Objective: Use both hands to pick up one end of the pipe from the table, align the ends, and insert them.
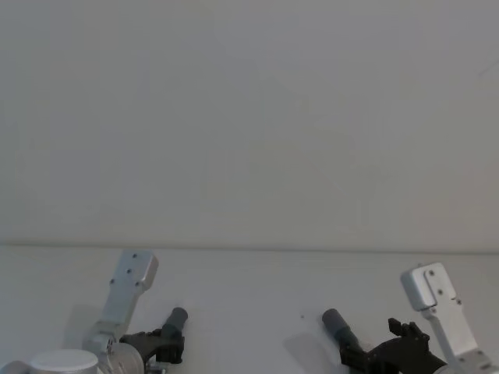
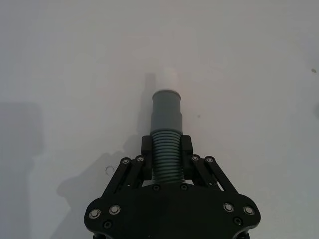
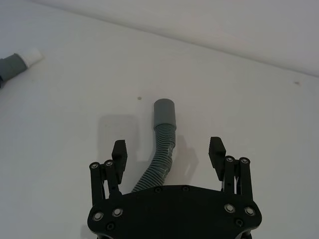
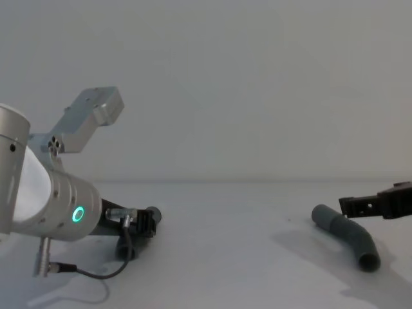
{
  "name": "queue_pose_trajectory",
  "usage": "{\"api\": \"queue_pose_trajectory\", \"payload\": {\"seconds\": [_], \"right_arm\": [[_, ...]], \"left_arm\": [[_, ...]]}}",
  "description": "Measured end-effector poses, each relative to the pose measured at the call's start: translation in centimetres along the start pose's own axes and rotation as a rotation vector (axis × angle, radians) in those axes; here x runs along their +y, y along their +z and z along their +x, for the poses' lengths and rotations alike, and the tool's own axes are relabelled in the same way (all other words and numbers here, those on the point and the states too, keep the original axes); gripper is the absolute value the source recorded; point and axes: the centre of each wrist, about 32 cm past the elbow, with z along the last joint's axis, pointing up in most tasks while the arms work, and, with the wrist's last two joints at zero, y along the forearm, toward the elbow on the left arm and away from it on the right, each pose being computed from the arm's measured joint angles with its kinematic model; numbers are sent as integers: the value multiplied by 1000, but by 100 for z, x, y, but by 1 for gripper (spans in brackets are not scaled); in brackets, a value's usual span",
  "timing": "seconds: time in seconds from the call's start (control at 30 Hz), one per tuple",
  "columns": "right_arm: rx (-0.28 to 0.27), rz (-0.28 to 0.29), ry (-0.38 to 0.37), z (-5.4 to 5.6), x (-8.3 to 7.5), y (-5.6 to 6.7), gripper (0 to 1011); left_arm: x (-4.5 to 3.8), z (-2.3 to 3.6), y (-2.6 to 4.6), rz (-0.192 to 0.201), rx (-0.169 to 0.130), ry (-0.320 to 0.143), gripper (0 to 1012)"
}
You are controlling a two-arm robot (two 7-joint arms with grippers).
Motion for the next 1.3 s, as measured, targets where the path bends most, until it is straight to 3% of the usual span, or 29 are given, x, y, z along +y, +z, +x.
{"api": "queue_pose_trajectory", "payload": {"seconds": [1.3], "right_arm": [[-2, -104, -19, -171, 281, 108, 1002]], "left_arm": [[0, 0, 0, 0, 0, 0, 294]]}}
